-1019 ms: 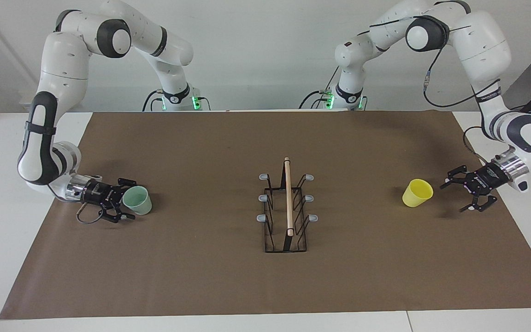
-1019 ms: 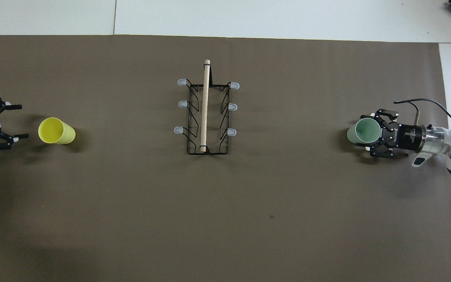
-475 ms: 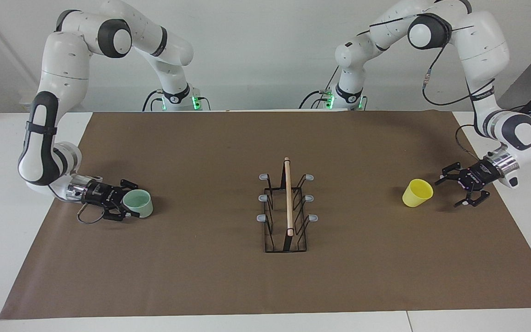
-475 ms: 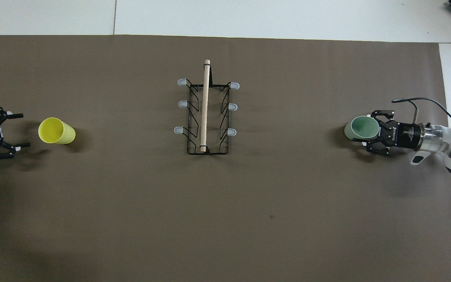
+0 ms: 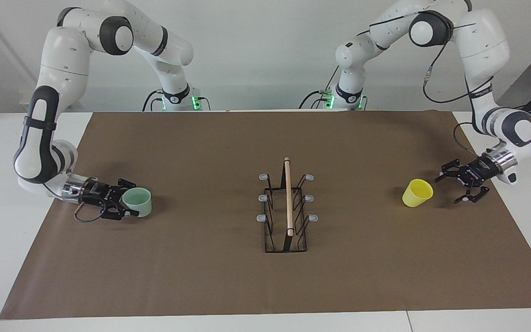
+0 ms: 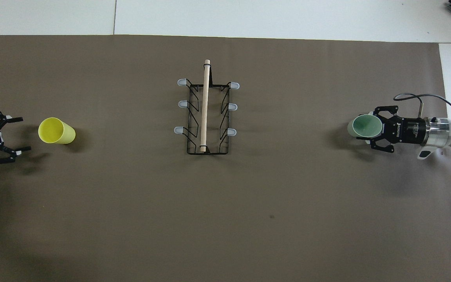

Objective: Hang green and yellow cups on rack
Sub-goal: 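Lift the green cup with the right gripper toward the rack, then hang the green cup on a rack peg while the left gripper grasps the yellow cup, then open and withdraw the right gripper while the left gripper lifts the yellow cup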

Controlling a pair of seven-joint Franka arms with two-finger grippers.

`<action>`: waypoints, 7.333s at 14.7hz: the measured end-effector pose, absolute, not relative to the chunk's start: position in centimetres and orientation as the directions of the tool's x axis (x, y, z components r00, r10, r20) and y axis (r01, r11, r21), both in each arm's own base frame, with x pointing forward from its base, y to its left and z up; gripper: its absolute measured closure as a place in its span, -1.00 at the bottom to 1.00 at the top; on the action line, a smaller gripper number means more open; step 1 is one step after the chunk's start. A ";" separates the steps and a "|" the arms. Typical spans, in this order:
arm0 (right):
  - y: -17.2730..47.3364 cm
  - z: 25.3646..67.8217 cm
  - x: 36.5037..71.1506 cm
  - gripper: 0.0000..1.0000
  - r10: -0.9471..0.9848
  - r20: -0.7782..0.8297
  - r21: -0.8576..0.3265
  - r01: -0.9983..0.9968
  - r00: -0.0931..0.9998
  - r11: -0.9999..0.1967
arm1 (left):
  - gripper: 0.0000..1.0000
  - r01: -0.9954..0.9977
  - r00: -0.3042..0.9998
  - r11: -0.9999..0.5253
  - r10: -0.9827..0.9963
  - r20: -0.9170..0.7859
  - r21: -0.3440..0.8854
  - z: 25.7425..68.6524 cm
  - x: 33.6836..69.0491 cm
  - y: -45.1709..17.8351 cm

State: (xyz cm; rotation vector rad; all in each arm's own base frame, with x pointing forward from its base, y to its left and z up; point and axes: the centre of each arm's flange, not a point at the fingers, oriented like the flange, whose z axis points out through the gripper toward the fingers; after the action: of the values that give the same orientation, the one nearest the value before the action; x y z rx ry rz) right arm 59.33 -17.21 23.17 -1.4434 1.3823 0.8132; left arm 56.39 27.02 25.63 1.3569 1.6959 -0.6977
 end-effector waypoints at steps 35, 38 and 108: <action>13.4 41.1 54.5 -0.37 0.046 0.926 -0.324 0.851 0.375 -0.414 | -1.00 0.927 0.143 0.270 0.389 -0.910 0.261 20.9 53.0 20.8; 17.7 39.3 52.2 -0.37 -0.028 0.944 -0.306 0.841 0.329 -0.447 | -1.00 0.920 0.095 0.320 0.378 -0.921 0.226 20.1 52.3 20.7; 17.3 39.9 53.1 -1.00 0.180 0.969 -0.012 0.753 0.172 -0.658 | -0.30 0.952 0.157 -0.040 0.913 -0.376 0.302 49.8 57.3 -0.7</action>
State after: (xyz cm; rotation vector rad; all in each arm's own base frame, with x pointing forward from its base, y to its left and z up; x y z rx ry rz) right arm 53.10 17.26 39.91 -1.9547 -0.8777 -1.5082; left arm 57.32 -0.72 49.82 1.9641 1.7678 -0.1091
